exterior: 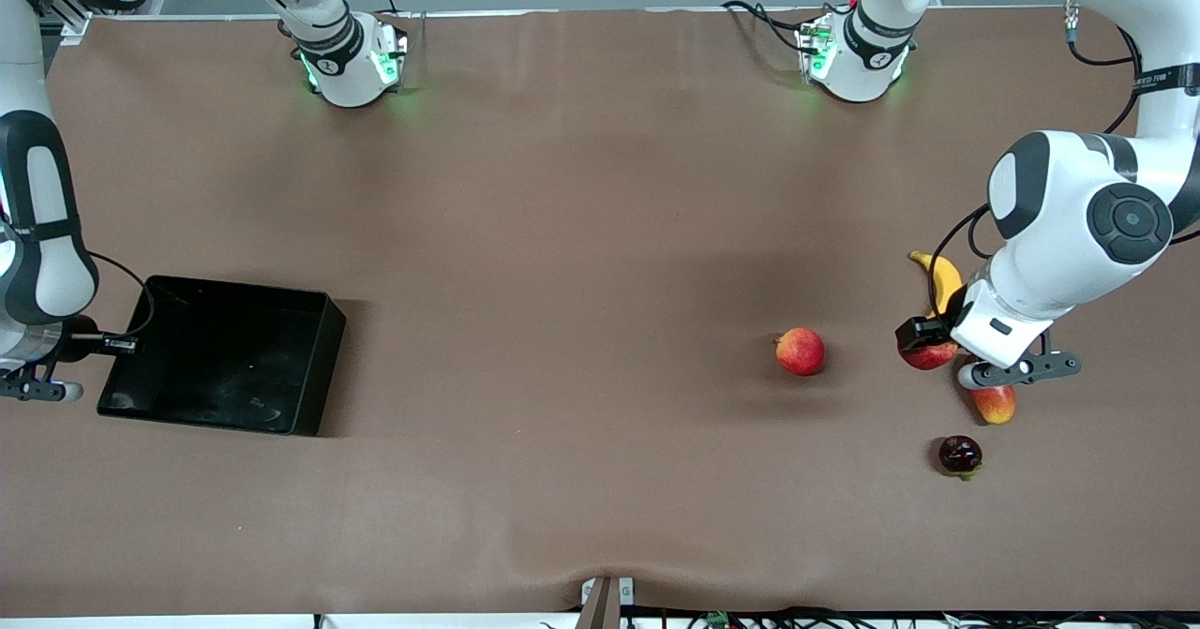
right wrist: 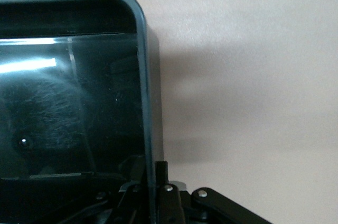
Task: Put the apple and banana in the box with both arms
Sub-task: 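Push the black box toward the fruit with the right gripper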
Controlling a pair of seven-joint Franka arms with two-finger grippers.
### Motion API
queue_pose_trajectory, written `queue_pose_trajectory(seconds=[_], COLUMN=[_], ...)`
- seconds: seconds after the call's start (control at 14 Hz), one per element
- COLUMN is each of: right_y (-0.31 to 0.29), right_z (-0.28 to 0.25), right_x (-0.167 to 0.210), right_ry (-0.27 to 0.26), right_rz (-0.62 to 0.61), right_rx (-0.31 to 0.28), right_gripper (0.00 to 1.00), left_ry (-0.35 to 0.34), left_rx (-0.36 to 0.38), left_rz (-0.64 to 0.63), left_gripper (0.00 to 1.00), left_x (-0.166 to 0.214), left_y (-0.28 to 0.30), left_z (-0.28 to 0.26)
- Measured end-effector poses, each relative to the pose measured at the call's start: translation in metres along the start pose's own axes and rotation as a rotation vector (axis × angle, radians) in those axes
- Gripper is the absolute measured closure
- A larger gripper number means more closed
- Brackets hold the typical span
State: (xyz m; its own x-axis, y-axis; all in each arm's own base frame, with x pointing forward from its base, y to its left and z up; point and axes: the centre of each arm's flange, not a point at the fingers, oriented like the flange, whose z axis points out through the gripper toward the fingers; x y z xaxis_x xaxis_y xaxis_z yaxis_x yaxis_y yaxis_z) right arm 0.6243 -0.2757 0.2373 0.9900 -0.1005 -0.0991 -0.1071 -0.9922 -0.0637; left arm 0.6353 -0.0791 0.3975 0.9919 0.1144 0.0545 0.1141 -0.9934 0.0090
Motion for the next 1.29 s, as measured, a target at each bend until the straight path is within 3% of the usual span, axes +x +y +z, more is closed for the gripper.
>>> queue_pose_trajectory(seconds=[0.29, 0.57, 0.71, 0.93, 1.29], right_y=[-0.023, -0.097, -0.150, -0.250, -0.442], right_z=[-0.038, -0.072, -0.077, -0.070, -0.076], right_x=[0.002, 0.007, 0.010, 0.006, -0.035], right_ry=[-0.002, -0.020, -0.037, -0.102, -0.123], right_rz=[-0.055, -0.139, -0.181, -0.161, -0.135], right_rx=[0.007, 0.051, 0.088, 0.129, 0.082], right_gripper=[0.96, 0.96, 0.96, 0.96, 0.96], left_ry=[-0.006, -0.006, -0.006, -0.010, -0.032], left_rx=[0.003, 0.004, 0.005, 0.006, 0.012], left_rz=[-0.006, -0.014, -0.021, -0.029, -0.042], left_gripper=[0.24, 0.24, 0.24, 0.24, 0.24], left_x=[0.000, 0.002, 0.003, 0.003, 0.003], left_y=[-0.004, -0.009, -0.013, -0.018, -0.027], left_z=[0.001, 0.001, 0.001, 0.003, 0.009])
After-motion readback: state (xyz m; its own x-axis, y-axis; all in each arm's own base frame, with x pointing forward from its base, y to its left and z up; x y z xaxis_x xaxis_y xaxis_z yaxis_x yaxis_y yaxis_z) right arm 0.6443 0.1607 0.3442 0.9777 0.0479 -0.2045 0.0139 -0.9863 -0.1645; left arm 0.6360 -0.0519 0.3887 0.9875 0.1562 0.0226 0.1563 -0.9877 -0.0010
